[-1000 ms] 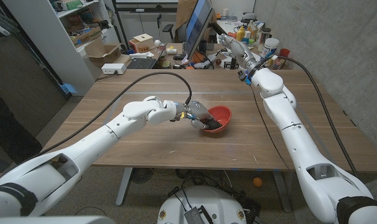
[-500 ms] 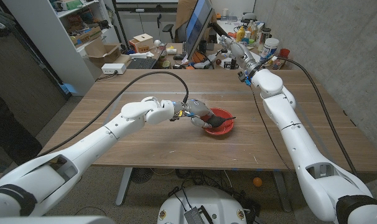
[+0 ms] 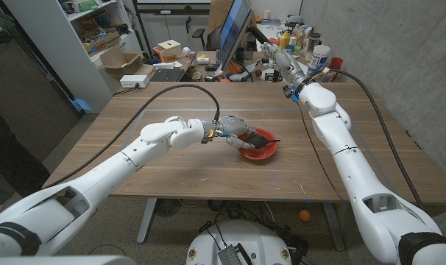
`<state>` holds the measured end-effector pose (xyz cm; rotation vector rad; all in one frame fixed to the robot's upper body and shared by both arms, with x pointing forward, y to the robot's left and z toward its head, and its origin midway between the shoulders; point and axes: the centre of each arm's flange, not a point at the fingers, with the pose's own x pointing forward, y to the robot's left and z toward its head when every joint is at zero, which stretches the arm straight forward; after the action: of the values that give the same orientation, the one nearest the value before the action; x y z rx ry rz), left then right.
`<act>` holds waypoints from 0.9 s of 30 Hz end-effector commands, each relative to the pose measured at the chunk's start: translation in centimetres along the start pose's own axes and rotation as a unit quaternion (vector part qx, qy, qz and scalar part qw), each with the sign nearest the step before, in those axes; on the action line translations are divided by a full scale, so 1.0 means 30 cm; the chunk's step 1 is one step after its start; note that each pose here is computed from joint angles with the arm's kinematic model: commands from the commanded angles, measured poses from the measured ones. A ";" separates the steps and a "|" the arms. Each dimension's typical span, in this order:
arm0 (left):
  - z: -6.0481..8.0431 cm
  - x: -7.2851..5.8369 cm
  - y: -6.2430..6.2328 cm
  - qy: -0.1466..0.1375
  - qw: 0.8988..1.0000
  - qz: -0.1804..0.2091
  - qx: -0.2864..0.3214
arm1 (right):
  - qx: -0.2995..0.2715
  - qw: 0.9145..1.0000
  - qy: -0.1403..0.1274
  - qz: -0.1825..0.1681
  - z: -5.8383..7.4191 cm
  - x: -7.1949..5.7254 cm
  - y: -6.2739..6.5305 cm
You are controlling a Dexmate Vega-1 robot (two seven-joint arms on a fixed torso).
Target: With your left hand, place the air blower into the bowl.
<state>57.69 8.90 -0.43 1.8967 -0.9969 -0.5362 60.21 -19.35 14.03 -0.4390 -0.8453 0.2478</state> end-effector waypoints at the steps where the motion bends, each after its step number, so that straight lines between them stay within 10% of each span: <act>1: 0.016 -0.030 0.019 0.001 1.000 0.000 0.010 | -0.002 1.000 -0.007 0.000 0.021 -0.009 -0.004; 27: 0.017 -0.107 0.067 0.046 0.999 0.003 0.011 | -0.012 1.000 -0.014 0.001 0.080 -0.029 0.008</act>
<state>56.16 9.99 0.06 1.9255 -0.9642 -0.4804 58.32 -19.11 14.53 -0.4487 -0.8770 0.2489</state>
